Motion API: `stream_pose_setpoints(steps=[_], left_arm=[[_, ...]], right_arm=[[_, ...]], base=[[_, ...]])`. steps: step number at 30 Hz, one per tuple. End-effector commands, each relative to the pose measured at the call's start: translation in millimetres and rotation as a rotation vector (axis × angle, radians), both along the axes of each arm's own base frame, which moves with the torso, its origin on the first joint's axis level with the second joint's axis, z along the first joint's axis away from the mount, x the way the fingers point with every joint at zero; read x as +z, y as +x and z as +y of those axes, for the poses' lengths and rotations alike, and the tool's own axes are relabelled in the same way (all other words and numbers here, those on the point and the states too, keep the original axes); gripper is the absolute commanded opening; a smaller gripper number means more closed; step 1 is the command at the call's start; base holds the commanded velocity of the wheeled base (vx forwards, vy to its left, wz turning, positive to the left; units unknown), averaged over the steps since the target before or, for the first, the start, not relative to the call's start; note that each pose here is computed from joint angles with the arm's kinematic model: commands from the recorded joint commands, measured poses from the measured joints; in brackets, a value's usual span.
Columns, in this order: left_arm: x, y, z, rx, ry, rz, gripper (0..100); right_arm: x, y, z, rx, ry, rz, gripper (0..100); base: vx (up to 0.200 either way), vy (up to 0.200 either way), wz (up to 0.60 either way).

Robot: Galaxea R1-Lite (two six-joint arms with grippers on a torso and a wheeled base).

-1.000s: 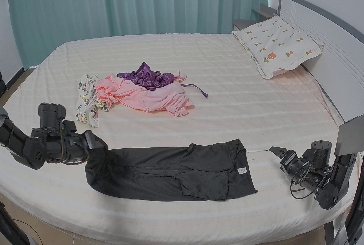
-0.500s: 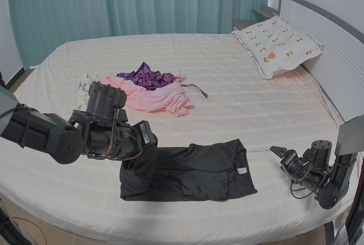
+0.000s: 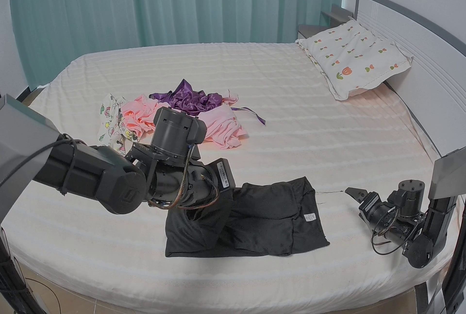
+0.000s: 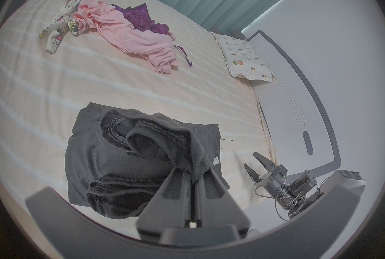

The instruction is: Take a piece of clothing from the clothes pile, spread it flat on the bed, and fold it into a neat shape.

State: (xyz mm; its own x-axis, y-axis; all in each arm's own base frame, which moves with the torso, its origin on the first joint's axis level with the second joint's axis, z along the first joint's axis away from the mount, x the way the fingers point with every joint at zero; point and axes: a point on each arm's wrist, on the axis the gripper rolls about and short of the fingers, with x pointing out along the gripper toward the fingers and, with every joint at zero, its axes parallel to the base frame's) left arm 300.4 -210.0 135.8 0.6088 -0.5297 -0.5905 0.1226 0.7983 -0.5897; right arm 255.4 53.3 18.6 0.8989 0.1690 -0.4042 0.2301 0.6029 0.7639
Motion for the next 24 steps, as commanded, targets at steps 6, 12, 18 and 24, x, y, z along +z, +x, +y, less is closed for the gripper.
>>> stream_pose_setpoints(steps=[6, 12, 18, 24], left_arm=[[-5, 3, -13, -0.022, 0.0, 0.003, 0], [-6, 2, -20, -0.039, -0.002, 0.0, 0], [-11, 9, -27, -0.042, -0.002, 0.0, 0], [-23, 20, -38, -0.049, 0.005, 0.012, 0]], right_arm=[[0, 0, 0, 0.002, 0.0, -0.008, 100], [0, 0, 0, 0.002, -0.001, -0.008, 100], [0, 0, 1, 0.004, -0.002, -0.005, 100], [-2, 0, 1, 0.005, -0.003, -0.001, 100]], base=[[0.0, -0.2, 0.0], [0.0, -0.2, 0.0], [0.0, -0.033, 0.0], [0.0, 0.0, 0.0]])
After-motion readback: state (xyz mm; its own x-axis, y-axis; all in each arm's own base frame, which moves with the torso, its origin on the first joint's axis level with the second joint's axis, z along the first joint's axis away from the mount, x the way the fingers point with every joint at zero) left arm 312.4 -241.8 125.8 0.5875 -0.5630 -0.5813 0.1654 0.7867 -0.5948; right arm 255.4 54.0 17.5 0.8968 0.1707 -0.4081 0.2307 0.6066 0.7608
